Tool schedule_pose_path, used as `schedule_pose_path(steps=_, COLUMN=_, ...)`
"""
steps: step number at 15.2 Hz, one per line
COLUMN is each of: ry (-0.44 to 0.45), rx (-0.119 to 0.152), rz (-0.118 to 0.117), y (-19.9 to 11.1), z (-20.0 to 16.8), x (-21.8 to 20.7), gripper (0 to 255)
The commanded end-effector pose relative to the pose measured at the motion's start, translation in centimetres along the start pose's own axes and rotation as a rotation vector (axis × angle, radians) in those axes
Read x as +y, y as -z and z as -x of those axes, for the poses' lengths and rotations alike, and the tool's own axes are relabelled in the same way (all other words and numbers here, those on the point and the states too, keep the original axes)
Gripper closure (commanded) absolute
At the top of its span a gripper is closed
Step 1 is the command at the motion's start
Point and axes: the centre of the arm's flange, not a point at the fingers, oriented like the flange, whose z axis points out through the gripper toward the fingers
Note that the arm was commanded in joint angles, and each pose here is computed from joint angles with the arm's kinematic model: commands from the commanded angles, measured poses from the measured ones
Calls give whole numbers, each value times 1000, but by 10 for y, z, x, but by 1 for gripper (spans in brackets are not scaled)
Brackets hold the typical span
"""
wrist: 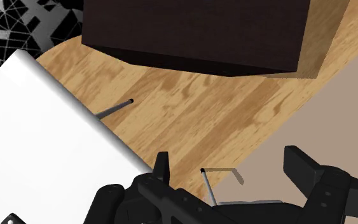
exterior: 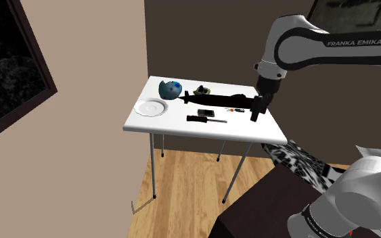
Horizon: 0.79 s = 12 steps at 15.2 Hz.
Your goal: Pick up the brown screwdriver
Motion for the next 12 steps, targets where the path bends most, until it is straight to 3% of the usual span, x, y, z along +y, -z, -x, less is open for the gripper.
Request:
schedule_pose_path(steps=1, ry=25, rx=5, rz=8, y=-14, z=-21, x=7, gripper=0)
schedule_pose_path(steps=12, ry=151, rx=23, rz=49, y=-78, z=-140, x=45, gripper=0)
